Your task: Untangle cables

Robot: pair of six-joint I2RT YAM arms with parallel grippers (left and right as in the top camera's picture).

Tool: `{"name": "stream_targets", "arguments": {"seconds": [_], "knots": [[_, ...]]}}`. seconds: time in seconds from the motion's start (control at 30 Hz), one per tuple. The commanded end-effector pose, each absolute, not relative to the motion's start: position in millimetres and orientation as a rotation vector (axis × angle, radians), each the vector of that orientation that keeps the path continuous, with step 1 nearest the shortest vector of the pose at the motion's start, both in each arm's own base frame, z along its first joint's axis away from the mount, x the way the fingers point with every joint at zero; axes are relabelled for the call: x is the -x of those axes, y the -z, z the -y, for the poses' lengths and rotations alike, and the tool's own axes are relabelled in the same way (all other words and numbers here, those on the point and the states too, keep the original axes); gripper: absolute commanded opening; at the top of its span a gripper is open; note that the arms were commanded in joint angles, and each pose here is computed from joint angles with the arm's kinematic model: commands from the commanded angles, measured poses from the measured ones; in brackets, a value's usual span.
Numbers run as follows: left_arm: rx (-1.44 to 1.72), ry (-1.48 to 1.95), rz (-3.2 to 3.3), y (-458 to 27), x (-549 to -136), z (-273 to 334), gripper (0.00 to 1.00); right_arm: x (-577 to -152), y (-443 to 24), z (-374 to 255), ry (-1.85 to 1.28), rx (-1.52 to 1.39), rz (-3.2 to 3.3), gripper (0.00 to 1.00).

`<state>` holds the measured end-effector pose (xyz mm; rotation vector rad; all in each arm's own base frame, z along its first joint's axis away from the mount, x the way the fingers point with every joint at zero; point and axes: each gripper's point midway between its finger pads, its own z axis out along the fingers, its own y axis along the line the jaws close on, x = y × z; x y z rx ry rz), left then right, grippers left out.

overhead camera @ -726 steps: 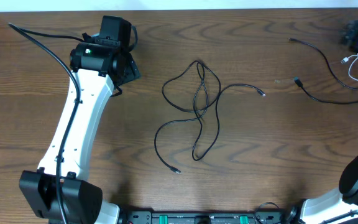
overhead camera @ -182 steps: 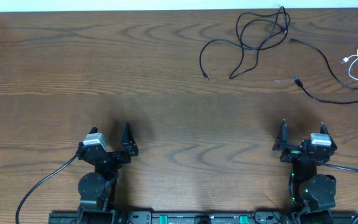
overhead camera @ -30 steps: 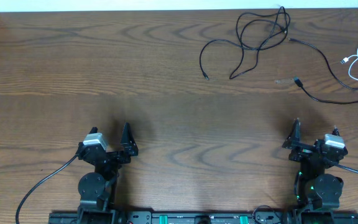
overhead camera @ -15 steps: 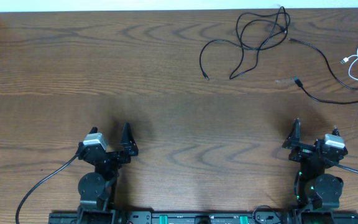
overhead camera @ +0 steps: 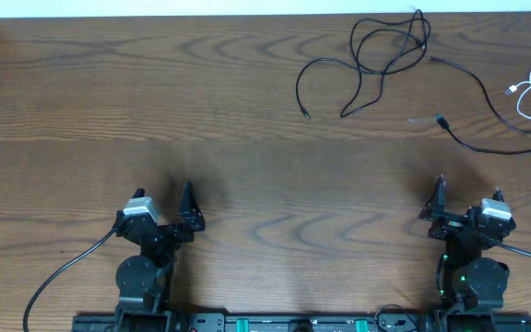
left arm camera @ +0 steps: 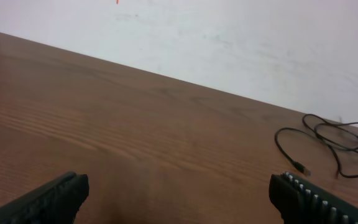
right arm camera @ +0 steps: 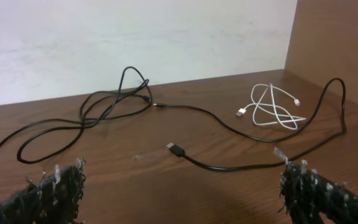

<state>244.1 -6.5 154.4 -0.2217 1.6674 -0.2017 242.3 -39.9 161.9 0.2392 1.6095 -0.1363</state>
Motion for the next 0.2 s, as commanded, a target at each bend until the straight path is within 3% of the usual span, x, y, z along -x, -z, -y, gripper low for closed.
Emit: {"name": "stream_targets", "arguments": {"seconds": [0.0, 0.17], "knots": [[0.221, 0.178, -1.718, -135.8, -243.6, 4.7, 0.98, -241.4, -162.7, 42.3, 0.133, -0.258, -1.601, 0.99], [0.221, 0.178, -1.718, -135.8, -243.6, 4.7, 0.98, -241.4, -162.8, 42.3, 0.133, -0.258, -1.600, 0.99]]}}
